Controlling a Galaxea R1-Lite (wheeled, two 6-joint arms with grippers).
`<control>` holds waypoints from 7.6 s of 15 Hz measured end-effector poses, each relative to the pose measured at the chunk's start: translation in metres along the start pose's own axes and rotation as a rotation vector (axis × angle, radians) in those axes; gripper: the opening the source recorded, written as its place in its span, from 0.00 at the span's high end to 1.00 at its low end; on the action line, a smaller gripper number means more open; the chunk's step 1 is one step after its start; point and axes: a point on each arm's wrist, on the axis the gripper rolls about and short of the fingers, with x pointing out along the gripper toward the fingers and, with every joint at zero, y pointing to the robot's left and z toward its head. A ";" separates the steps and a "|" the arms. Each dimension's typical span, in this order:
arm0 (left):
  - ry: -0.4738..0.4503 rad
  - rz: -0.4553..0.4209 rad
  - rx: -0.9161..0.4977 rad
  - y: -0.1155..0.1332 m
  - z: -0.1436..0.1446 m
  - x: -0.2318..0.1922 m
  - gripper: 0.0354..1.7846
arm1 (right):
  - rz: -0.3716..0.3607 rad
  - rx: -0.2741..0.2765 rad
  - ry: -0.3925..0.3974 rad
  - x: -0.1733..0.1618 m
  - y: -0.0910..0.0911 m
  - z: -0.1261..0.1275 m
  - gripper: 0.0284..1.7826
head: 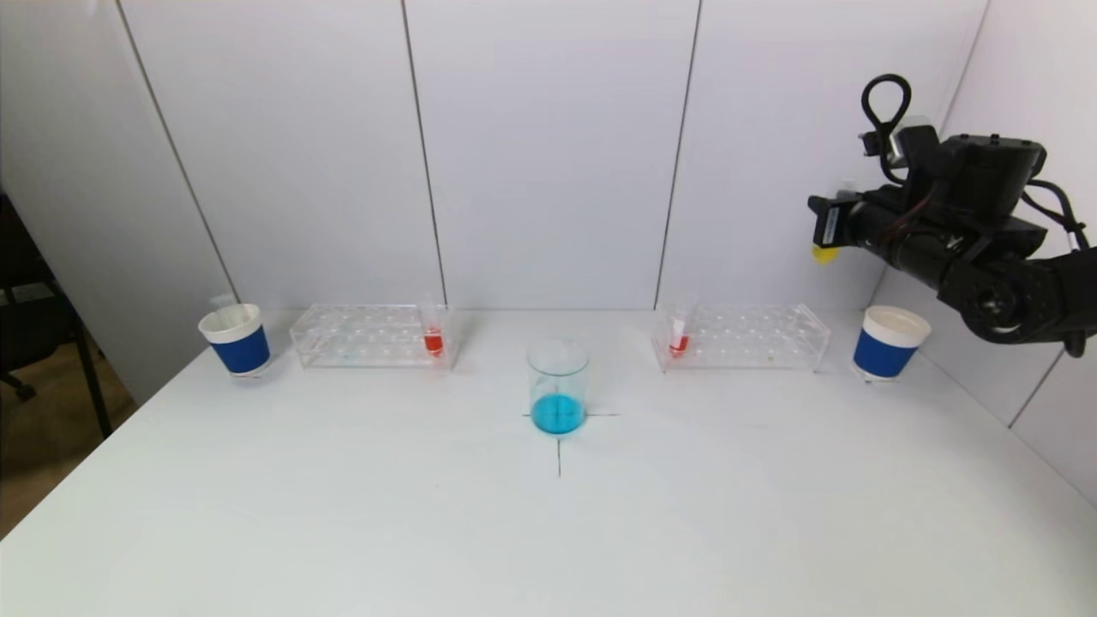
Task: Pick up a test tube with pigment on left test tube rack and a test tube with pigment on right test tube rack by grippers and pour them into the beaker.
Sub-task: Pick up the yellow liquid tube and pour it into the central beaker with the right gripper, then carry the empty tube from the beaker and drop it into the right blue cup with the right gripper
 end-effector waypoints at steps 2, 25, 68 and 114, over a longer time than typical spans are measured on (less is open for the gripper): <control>0.000 0.001 0.000 0.000 0.000 0.000 0.01 | 0.012 -0.001 0.013 -0.003 0.003 0.023 0.72; 0.000 0.001 0.000 0.000 0.000 0.000 0.01 | 0.786 -0.656 -0.213 0.040 0.106 0.034 0.72; 0.000 -0.001 0.000 0.000 0.000 0.000 0.01 | 0.822 -1.228 -0.849 0.039 0.202 -0.087 0.72; 0.000 -0.001 0.000 0.000 0.000 0.000 0.01 | 0.691 -1.433 -0.897 0.052 0.195 -0.080 0.72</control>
